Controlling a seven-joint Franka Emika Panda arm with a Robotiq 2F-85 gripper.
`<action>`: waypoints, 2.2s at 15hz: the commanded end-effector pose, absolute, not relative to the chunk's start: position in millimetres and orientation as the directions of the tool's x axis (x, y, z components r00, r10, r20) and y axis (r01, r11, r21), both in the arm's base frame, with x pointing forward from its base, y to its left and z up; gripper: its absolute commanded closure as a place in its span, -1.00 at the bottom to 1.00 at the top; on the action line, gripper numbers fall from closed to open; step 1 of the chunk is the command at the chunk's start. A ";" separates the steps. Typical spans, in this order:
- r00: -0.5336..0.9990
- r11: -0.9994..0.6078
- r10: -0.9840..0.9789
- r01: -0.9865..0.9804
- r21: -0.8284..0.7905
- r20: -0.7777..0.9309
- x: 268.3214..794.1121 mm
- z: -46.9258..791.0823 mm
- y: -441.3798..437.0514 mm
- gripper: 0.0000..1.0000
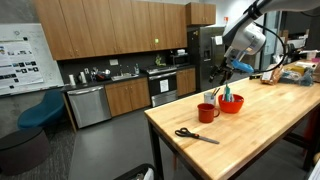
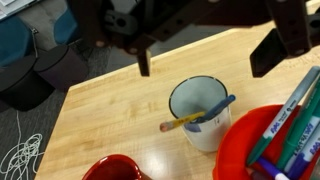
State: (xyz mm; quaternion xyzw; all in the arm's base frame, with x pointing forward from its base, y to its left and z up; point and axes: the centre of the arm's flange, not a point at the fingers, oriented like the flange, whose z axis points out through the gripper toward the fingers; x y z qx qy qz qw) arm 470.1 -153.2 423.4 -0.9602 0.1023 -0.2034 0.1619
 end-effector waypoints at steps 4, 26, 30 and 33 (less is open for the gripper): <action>0.895 -0.886 -0.359 -0.238 -0.397 0.265 462.4 413.0 -145.6 -1.00; 0.785 -0.753 -0.592 -0.456 -0.475 0.183 478.8 378.6 -154.8 -0.35; 0.784 -0.756 -0.592 -0.459 -0.466 0.189 481.9 376.3 -154.1 0.27; 0.784 -0.758 -0.590 -0.457 -0.464 0.192 483.2 377.6 -153.7 0.72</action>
